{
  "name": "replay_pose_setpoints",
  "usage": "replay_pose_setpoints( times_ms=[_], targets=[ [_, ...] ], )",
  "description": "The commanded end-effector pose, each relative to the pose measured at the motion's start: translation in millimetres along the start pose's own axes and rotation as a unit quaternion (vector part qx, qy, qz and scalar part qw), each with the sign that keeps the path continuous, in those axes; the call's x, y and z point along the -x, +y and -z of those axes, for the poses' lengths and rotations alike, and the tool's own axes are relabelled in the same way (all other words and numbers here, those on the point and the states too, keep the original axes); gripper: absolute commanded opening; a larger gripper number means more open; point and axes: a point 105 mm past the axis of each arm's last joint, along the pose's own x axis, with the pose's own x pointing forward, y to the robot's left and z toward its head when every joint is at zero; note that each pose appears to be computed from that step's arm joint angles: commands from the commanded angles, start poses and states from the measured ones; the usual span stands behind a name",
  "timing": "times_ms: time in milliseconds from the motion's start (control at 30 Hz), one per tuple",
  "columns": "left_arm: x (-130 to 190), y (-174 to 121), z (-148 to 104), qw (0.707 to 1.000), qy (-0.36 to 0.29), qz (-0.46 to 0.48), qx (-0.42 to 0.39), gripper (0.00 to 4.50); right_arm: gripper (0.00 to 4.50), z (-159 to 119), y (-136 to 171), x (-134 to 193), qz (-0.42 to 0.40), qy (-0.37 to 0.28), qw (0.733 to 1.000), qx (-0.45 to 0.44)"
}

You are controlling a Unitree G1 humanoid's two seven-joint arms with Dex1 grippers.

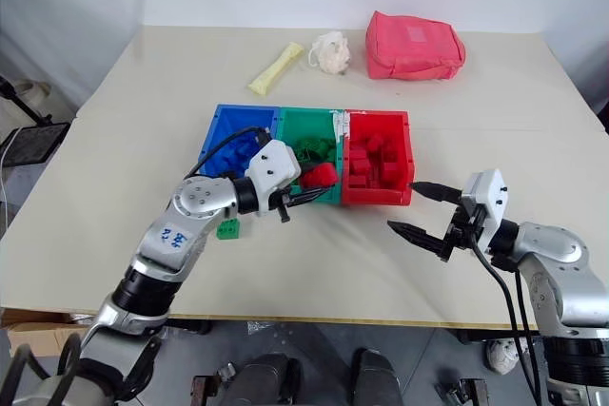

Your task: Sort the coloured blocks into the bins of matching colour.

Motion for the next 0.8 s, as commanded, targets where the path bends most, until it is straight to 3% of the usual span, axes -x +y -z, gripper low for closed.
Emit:
replay_pose_setpoints(
  times_ms=[33, 200, 367, 500, 533, 800],
  targets=[
    [-19.0, 5.0, -16.1, 0.999, -0.039, -0.003, -0.023, 1.49, 4.50, -12.6, -17.1, 8.3, 0.067, -0.009, 0.997, 0.040],
    [-52.9, 14.6, -33.6, 0.997, -0.080, -0.012, -0.017, 1.49, 4.50, -28.7, -20.4, 6.4, 0.112, -0.048, 0.991, 0.057],
    [-82.9, 28.4, -48.5, 0.994, -0.101, -0.027, -0.013, 3.08, 4.50, -34.7, -11.8, 3.6, 0.120, -0.062, 0.989, 0.060],
    [-87.9, 28.2, -54.2, 0.992, -0.121, -0.020, -0.004, 4.32, 4.50, -38.5, -9.9, 4.2, 0.122, -0.064, 0.988, 0.063],
    [-87.5, 26.8, -54.9, 0.992, -0.124, -0.014, -0.003, 4.45, 4.50, -39.1, -9.4, 4.0, 0.119, -0.064, 0.989, 0.064],
    [-55.3, 26.1, -44.2, 0.993, -0.119, 0.010, -0.007, 4.45, 4.50, -38.9, -4.9, -1.6, 0.067, -0.055, 0.994, 0.062]
  ],
)
